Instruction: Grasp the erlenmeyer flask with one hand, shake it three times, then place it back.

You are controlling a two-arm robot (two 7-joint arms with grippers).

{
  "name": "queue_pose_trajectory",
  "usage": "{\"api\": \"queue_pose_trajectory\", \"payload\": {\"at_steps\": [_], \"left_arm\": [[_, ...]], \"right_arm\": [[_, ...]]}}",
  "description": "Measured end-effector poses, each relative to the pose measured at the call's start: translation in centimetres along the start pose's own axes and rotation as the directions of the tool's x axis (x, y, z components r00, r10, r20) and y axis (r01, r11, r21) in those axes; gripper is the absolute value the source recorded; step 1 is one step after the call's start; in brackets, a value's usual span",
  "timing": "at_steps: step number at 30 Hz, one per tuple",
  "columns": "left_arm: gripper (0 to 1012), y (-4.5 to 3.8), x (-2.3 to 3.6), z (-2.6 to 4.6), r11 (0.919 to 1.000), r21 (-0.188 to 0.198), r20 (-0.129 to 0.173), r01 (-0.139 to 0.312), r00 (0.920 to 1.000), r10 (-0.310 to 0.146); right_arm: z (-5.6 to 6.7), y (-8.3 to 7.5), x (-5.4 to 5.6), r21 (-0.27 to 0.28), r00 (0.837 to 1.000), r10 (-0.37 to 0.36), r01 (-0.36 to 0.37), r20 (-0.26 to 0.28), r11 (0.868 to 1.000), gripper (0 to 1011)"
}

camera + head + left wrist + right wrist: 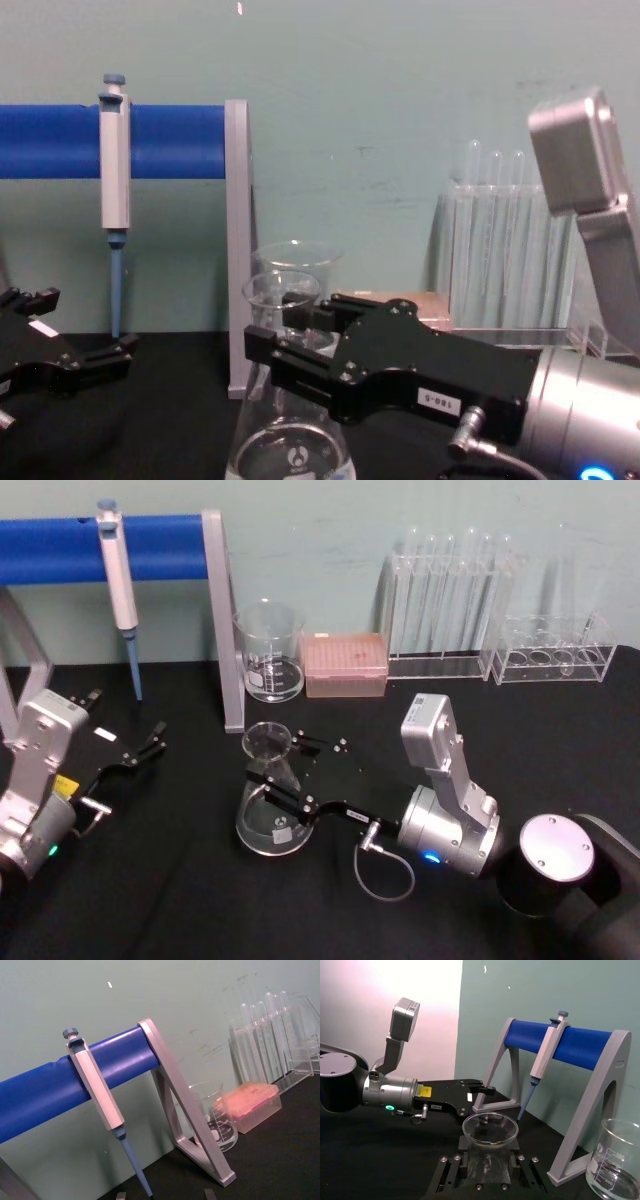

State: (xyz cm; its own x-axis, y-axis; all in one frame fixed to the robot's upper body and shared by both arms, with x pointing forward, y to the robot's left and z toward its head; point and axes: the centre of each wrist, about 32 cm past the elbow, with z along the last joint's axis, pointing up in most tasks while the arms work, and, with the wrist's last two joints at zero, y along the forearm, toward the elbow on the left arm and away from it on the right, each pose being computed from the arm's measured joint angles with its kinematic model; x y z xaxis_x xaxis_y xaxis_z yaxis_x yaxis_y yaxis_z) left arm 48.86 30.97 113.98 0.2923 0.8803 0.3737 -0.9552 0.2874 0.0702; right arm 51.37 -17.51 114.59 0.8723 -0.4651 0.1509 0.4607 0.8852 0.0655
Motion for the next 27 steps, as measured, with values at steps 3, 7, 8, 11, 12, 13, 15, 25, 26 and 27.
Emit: {"api": "queue_pose_trajectory", "payload": {"at_steps": [3, 7, 8, 11, 12, 13, 15, 25, 26, 27], "left_arm": [[1001, 0.00, 0.00, 0.00, 1.0000, 0.000, 0.000, 0.000, 1.0000, 0.000], [1001, 0.00, 0.00, 0.00, 1.0000, 0.000, 0.000, 0.000, 1.0000, 0.000], [1001, 0.00, 0.00, 0.00, 1.0000, 0.000, 0.000, 0.000, 1.0000, 0.000], [1001, 0.00, 0.00, 0.00, 1.0000, 0.000, 0.000, 0.000, 1.0000, 0.000], [1001, 0.00, 0.00, 0.00, 1.0000, 0.000, 0.000, 0.000, 1.0000, 0.000], [1001, 0.00, 0.00, 0.00, 1.0000, 0.000, 0.000, 0.000, 1.0000, 0.000], [1001, 0.00, 0.00, 0.00, 1.0000, 0.000, 0.000, 0.000, 1.0000, 0.000], [1001, 0.00, 0.00, 0.00, 1.0000, 0.000, 0.000, 0.000, 1.0000, 0.000], [1001, 0.00, 0.00, 0.00, 1.0000, 0.000, 0.000, 0.000, 1.0000, 0.000], [1001, 0.00, 0.00, 0.00, 1.0000, 0.000, 0.000, 0.000, 1.0000, 0.000]], "right_arm": [[-0.2, -0.1, 0.2, -0.003, 1.000, 0.003, -0.003, -0.001, 1.000, 449], [-0.5, -0.2, 0.4, -0.007, 1.000, 0.007, -0.007, -0.003, 1.000, 449], [-0.6, -0.2, 0.4, -0.009, 1.000, 0.008, -0.008, -0.003, 1.000, 449], [-0.8, -0.2, 0.5, -0.011, 1.000, 0.011, -0.011, -0.003, 1.000, 450], [-0.9, -0.2, 0.5, -0.012, 1.000, 0.012, -0.012, -0.004, 1.000, 450], [-1.0, -0.3, 0.5, -0.013, 1.000, 0.013, -0.013, -0.005, 1.000, 450], [-1.1, -0.3, 0.6, -0.013, 1.000, 0.015, -0.015, -0.006, 1.000, 450], [-1.6, -0.2, 0.8, -0.021, 1.000, 0.024, -0.025, -0.014, 0.999, 449], [-1.6, -0.2, 0.8, -0.022, 1.000, 0.025, -0.026, -0.016, 0.999, 449], [-1.6, -0.2, 0.8, -0.022, 1.000, 0.025, -0.026, -0.016, 0.999, 449]]}}
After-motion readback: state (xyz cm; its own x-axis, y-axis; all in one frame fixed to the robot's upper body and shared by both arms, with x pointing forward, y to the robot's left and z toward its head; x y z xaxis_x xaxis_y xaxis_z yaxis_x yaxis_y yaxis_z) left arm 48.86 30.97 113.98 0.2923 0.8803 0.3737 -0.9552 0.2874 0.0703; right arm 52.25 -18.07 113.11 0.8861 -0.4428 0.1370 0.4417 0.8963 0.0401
